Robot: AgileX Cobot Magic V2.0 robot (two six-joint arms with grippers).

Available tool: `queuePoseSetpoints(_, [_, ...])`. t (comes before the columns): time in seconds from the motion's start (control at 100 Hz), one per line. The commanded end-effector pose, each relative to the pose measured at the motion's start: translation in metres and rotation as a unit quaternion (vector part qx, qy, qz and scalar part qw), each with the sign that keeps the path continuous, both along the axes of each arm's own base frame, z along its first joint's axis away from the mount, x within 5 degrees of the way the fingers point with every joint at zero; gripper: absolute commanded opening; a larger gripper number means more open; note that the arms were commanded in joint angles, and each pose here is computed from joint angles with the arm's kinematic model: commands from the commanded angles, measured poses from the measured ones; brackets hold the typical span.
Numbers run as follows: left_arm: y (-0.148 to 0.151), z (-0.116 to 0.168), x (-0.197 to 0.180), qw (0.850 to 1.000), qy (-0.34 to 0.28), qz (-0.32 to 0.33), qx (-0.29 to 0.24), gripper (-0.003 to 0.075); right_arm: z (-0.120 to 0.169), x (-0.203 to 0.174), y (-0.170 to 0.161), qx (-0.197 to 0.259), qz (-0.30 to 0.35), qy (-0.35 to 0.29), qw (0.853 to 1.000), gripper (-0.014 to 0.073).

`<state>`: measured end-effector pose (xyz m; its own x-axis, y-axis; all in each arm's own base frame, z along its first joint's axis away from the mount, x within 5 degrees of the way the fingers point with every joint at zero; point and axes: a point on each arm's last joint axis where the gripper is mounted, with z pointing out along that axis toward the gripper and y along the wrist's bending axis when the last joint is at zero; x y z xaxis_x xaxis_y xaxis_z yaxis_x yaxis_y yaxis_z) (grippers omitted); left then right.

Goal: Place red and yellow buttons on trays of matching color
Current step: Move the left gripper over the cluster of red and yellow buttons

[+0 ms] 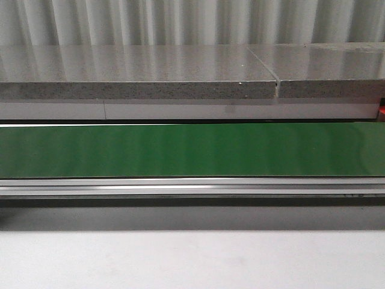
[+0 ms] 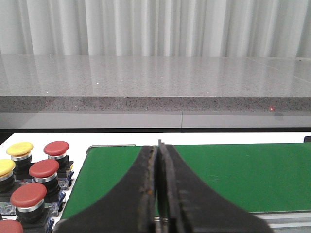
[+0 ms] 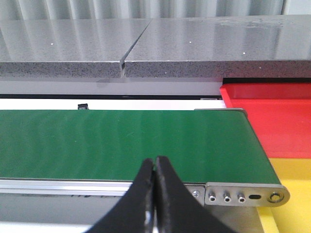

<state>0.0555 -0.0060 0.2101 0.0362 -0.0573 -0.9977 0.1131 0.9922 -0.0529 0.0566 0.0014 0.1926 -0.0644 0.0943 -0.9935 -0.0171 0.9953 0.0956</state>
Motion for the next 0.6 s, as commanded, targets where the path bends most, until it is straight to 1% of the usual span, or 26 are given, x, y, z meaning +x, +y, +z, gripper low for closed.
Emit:
queuePoseSetpoints(0.0, [-0.001,-0.007,-0.001,0.999,-0.031,-0.009,-0.007,-0.0020,0.008,-0.001,0.000,-0.005,-0.001,-0.050,0.999,-0.0067])
queuePoseSetpoints(0.15, [-0.001,-0.007,-0.001,0.999,-0.031,-0.009,-0.007,-0.0020,0.008,-0.001,0.000,-0.005,-0.001,-0.050,0.999,-0.0067])
queuePoseSetpoints(0.34, [-0.001,-0.002,-0.001,0.999,-0.049,-0.010,-0.009,-0.0020,0.008,-0.001,0.000,-0.005,-0.001,-0.050,0.999,-0.0067])
queuePoseSetpoints(0.46, [-0.001,0.014,-0.004,0.998,-0.057,-0.009,-0.011,-0.0020,0.008,-0.001,0.000,-0.005,-0.001,-0.050,0.999,-0.0067])
queuePoseSetpoints(0.53, [0.000,0.028,-0.005,0.999,-0.043,-0.006,-0.015,-0.0020,0.008,-0.001,0.000,-0.005,-0.001,-0.050,0.999,-0.0067])
queuePoseSetpoints(0.59, [0.001,0.040,-0.005,1.000,-0.017,-0.003,-0.019,-0.0020,0.008,-0.001,0.000,-0.005,-0.001,-0.050,0.999,-0.0067])
